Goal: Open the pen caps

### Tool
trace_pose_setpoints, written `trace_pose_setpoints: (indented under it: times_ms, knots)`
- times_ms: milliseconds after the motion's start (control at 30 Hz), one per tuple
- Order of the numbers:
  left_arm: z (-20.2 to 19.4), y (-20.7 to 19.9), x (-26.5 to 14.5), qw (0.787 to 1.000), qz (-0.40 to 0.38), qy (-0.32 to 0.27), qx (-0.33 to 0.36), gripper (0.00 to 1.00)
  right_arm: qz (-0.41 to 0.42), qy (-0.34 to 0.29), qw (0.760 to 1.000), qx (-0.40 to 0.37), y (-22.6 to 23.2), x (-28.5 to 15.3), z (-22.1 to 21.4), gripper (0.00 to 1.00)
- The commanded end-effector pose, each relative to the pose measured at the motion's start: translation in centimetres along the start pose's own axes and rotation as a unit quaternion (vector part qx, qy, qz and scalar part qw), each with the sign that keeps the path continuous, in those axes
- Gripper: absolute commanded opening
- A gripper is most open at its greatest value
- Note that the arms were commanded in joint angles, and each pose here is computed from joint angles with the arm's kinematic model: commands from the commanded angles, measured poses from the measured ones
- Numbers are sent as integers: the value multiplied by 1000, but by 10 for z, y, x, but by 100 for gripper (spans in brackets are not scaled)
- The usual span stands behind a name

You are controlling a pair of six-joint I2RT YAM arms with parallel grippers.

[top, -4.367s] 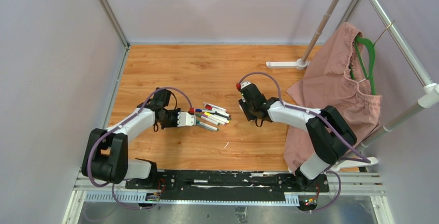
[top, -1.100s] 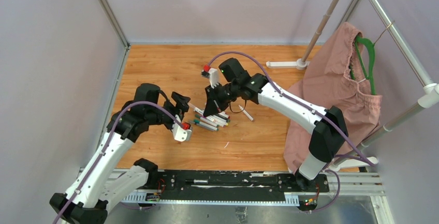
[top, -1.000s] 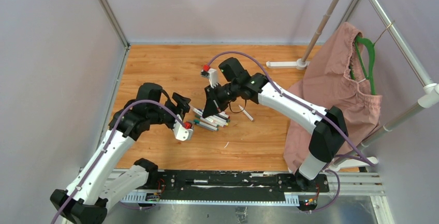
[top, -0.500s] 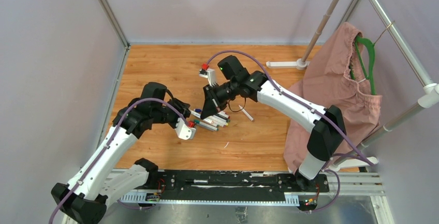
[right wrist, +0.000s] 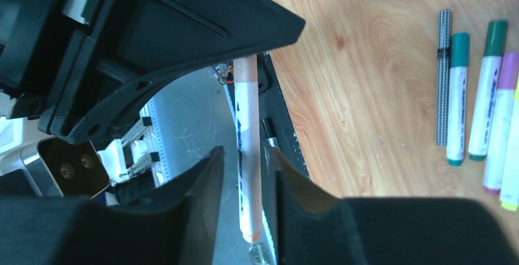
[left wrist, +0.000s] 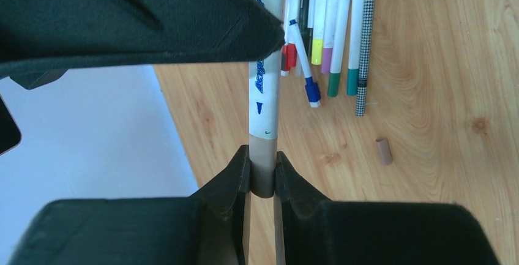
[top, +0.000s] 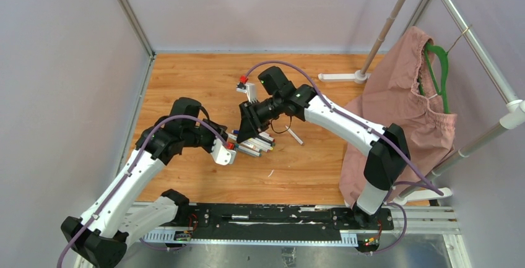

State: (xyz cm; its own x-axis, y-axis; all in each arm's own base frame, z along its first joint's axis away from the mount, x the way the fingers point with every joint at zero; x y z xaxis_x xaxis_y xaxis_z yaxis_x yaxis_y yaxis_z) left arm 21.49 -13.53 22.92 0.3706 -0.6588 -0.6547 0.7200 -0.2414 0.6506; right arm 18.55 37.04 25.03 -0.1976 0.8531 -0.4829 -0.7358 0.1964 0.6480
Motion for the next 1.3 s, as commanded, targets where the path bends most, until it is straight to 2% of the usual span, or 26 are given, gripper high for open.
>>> trace_pose_setpoints:
  times_ms: [0, 67, 200, 333, 367, 433, 467, 500, 567, 633, 700, 833, 1067, 1267]
  knots:
    - [7, 10, -5, 1000, 12, -6, -1, 0, 29, -19, 999, 6, 10, 7, 8, 40]
    - [6, 11, -5, 1000, 13, -2, -1, 0, 33, -27, 999, 10, 9, 10, 10, 41]
    - [3, 12, -7, 1000, 15, 10, -2, 0, 47, -32, 998, 23, 8, 15, 10, 30]
    - [1, 15, -9, 1000, 21, 22, -6, 0, 52, -23, 998, 32, 4, 18, 3, 29]
    - [0, 15, -10, 999, 21, 25, -7, 0, 50, -24, 998, 32, 4, 18, 2, 26]
    - [0, 14, -10, 999, 21, 25, -11, 0, 48, -25, 998, 32, 3, 17, 0, 5]
    - [1, 14, -10, 999, 22, 22, -13, 0, 48, -28, 998, 32, 3, 16, 1, 0]
    - [2, 13, -10, 1000, 22, 17, -14, 8, 48, -28, 998, 31, 3, 16, 1, 0]
    - [8, 11, -11, 1000, 23, -1, -15, 57, 57, -30, 998, 24, 6, 15, 3, 0]
    - [15, 11, -13, 999, 27, -20, -21, 64, 62, -31, 997, 16, 7, 13, 4, 0]
    - [21, 10, -15, 999, 28, -36, -24, 67, 70, -32, 997, 9, 7, 11, 5, 0]
    - [21, 4, -16, 999, 10, -34, -21, 63, 76, -31, 997, 7, 2, 7, 4, 0]
    - [21, 1, -13, 999, 0, -37, -22, 43, 88, -23, 996, 6, -2, 9, 1, 0]
    - [21, 6, -13, 999, 0, -36, -24, 31, 87, -21, 996, 10, -4, 10, 2, 0]
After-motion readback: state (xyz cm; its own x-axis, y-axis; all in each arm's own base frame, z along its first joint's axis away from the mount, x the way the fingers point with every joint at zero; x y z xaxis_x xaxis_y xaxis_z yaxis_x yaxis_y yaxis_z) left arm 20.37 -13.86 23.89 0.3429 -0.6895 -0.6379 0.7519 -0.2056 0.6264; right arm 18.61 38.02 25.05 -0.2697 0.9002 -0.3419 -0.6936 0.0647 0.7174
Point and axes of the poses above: each gripper's point midway between its finger pads, its own x axis out along the fingers, its own y axis along the line the jaws close on, z = x × y, the point moved 3 cm from there along -x, back along the fingers, and after that the axes turned 6 degrees about -x, right-handed, at the moved point
